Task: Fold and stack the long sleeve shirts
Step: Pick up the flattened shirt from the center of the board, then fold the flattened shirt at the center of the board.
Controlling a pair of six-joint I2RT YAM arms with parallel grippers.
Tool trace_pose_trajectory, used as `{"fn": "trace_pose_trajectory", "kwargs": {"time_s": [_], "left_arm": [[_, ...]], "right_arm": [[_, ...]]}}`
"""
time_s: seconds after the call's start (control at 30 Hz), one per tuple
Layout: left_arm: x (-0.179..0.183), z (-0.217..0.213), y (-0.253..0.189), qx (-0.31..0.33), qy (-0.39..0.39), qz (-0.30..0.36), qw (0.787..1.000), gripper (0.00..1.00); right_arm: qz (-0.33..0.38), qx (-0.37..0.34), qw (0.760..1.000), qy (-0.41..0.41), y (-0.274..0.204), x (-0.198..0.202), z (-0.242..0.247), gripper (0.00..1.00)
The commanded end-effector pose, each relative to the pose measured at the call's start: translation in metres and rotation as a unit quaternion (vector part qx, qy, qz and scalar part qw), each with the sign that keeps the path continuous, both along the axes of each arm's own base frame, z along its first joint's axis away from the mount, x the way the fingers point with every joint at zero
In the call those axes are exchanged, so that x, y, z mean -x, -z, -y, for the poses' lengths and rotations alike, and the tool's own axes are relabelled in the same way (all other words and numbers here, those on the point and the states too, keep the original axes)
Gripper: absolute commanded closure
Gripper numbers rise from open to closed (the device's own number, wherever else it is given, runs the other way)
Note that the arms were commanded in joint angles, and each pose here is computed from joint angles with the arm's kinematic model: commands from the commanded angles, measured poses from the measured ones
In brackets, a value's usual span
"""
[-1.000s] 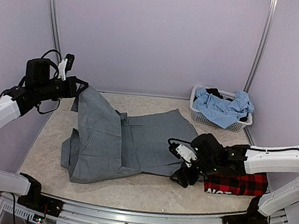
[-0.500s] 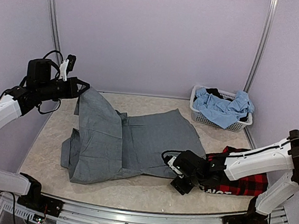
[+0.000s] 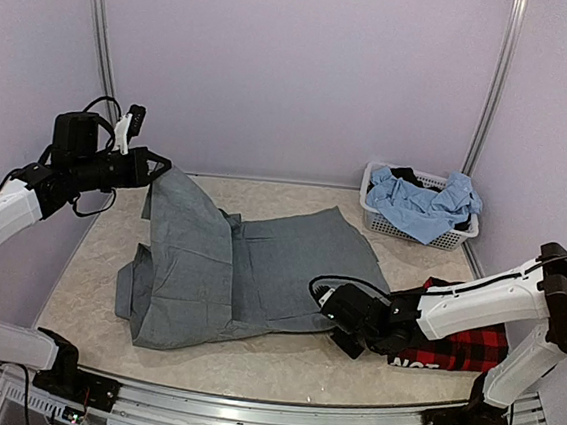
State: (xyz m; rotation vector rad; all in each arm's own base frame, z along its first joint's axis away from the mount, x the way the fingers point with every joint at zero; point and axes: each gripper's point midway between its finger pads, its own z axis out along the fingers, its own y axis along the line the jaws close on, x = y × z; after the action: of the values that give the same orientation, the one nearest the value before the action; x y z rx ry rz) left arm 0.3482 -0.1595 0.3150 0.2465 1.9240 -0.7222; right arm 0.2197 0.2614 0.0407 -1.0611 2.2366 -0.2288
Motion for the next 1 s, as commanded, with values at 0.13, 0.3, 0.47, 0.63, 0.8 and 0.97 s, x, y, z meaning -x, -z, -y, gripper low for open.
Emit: {"fn": "trace_pose_trajectory", "kwargs": {"time_s": [0.13, 0.3, 0.47, 0.63, 0.8, 0.97], "left_arm": [[-0.007, -0.017, -0.015, -0.005, -0.026, 0.019, 0.999, 1.0], [-0.012, -0.03, -0.02, -0.008, -0.052, 0.022, 0.998, 1.0], [-0.018, -0.042, -0.022, -0.019, -0.078, 0.023, 0.997, 1.0], [-0.024, -0.049, -0.022, -0.03, -0.096, 0.022, 0.995, 1.0], [-0.029, -0.054, -0.014, -0.038, -0.108, 0.013, 0.993, 1.0], [-0.033, -0.058, -0.009, -0.045, -0.12, 0.006, 0.992, 1.0]], "right_arm": [[0.018, 0.028, 0.999, 0.002, -0.011, -0.005, 0.002, 0.87], [0.026, 0.037, 0.999, 0.005, -0.021, -0.012, 0.001, 0.89], [0.031, 0.051, 0.998, -0.002, -0.035, -0.025, -0.004, 0.88], [0.035, 0.071, 0.997, -0.001, -0.046, -0.05, 0.0, 0.86], [0.032, 0.086, 0.996, -0.002, -0.046, -0.076, 0.002, 0.84], [0.032, 0.099, 0.994, 0.012, -0.039, -0.103, 0.005, 0.77]]}}
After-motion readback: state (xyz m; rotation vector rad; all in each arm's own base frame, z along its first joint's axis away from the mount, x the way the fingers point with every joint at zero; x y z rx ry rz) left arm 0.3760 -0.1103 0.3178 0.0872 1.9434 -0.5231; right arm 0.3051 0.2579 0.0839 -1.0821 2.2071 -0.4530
